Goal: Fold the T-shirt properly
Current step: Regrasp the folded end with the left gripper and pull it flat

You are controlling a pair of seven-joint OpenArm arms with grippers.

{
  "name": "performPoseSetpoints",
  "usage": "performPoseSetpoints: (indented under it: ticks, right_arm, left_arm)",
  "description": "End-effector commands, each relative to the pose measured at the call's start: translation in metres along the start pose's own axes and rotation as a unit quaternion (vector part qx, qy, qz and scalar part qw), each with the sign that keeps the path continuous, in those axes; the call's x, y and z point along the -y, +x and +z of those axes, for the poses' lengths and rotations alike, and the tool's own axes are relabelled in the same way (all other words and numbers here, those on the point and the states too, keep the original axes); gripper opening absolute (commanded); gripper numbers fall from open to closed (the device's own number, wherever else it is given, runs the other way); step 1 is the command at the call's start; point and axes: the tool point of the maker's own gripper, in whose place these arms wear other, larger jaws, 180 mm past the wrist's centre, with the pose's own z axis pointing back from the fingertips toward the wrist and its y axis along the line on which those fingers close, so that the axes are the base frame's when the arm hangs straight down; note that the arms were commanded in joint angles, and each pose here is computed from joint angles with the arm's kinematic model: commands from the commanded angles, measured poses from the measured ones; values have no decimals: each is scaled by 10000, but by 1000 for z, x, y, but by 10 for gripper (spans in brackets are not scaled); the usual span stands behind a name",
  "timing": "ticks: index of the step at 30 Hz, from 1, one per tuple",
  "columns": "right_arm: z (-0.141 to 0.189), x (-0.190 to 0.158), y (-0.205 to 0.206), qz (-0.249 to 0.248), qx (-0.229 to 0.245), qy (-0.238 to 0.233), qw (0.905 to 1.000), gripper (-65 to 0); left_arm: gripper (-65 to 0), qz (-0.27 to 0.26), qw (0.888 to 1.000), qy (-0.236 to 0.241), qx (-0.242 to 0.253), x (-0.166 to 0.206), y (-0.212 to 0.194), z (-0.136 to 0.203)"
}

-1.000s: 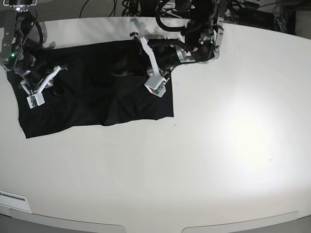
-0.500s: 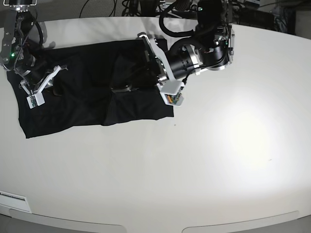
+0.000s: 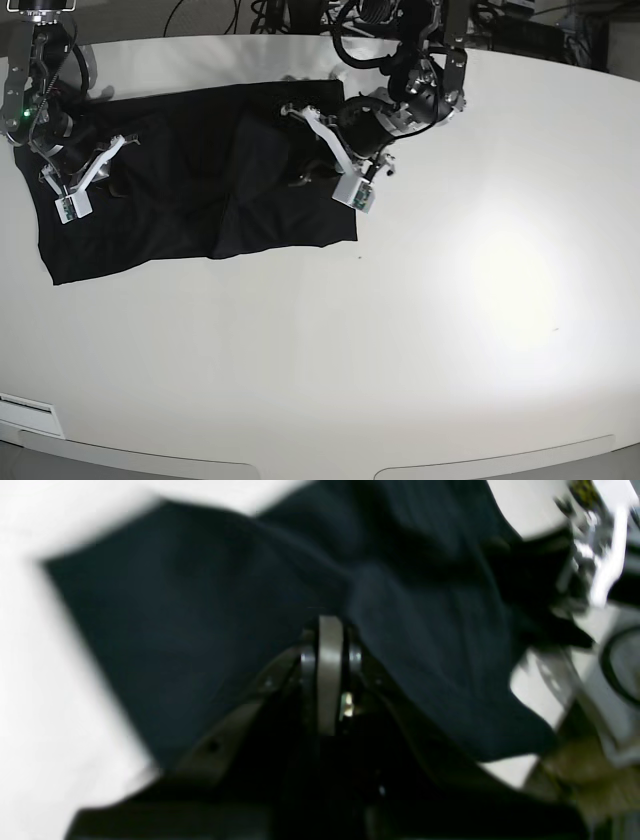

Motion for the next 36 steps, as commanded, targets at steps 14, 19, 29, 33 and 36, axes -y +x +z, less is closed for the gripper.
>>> performPoseSetpoints:
  ticks: [14,19,29,33,36]
  right_arm:
    - [2,3,-20,124,-493,-52,9987,-573]
    - [2,3,-19,123,-488,-53,9987,-573]
    - [3,-6,-9,182,-291,183,9992,-573]
    - [21,-22,36,463,433,425,9971,-500]
    - [49,-19,76,885,997,87,9910,-354]
  left_arm:
    - [-650,-1499,9829,-1074,41,84,18,-16]
    - [-650,-1429,9887,432,130,30,32,-21]
    - [-650,-1397,9726,1216,-1405,-38,-49,-54]
    - [-650,-1420,9655,1367,-1699,-52,-64,-49]
    - [-650,-1450,9607,1434,-1884,-57,-68,-43]
